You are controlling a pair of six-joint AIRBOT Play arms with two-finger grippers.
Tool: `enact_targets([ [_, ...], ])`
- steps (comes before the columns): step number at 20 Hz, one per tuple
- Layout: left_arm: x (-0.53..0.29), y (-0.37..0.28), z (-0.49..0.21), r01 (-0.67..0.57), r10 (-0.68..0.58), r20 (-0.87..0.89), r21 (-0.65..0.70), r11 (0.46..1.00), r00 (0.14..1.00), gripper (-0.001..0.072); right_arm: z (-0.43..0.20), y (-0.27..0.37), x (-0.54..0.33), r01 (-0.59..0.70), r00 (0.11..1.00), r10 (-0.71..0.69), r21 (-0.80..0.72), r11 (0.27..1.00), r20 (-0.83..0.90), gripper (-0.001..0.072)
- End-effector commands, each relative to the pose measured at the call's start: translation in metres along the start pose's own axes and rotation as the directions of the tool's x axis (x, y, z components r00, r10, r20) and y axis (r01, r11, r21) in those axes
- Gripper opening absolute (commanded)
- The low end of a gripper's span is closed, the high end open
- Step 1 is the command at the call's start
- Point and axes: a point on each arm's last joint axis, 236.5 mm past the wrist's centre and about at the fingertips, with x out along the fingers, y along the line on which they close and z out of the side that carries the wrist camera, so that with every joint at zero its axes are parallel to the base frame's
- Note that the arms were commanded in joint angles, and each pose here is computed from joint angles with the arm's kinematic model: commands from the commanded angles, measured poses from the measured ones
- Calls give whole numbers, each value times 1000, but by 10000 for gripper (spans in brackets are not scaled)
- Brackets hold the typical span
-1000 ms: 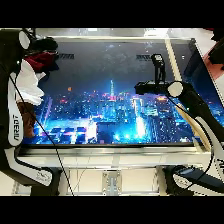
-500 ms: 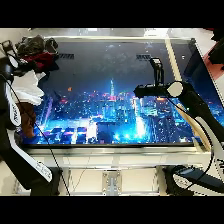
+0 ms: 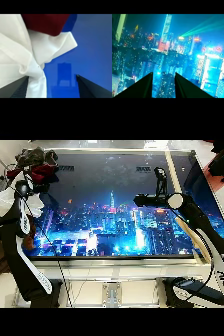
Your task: Fold the shirts.
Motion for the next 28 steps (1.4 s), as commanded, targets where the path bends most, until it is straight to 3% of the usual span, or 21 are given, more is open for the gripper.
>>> enact_targets([
  [1,6,16,-22,-79,83,-77,59,995,994,670,1,1,0,-3,1000,3,16,1000,6,335],
  [3,1,29,-26,-130,137,-109,64,989,985,433,1,1,0,-2,1000,2,15,1000,6,334],
  [4,-2,31,-24,-135,141,-113,62,989,984,368,1,0,0,1,1000,-1,12,1000,5,334],
  [6,-9,33,-16,-140,145,-97,56,989,985,325,1,-3,0,11,1000,-11,0,1000,4,334],
  [7,-13,34,-11,-142,146,-88,54,988,985,141,1,-4,0,16,1000,-16,-5,1000,4,334],
  [8,-17,36,-8,-148,153,-80,58,987,985,20,1,-5,0,20,1000,-20,-10,1000,4,334],
  [14,-57,35,19,-146,146,-40,-8,989,988,18,2,-14,0,59,998,-59,-53,997,7,333],
  [18,-152,-11,102,-11,22,197,-56,998,980,18,6,-36,-3,152,988,-150,-159,976,25,333],
  [21,-253,-87,147,179,-184,351,48,983,918,17,9,-53,-6,224,975,-221,-241,944,38,333],
  [23,-320,-159,150,391,-409,372,127,912,833,17,18,-72,-14,299,953,-296,-317,900,61,327],
  [24,-361,-205,144,525,-558,361,194,828,747,17,28,-85,-23,347,937,-340,-335,876,82,323],
  [26,-445,-289,120,737,-809,287,334,587,514,16,55,-105,-48,417,909,-398,-281,864,125,323],
  [28,-512,-349,86,862,-941,174,380,335,290,16,85,-128,-85,475,878,-445,-211,854,175,324],
])
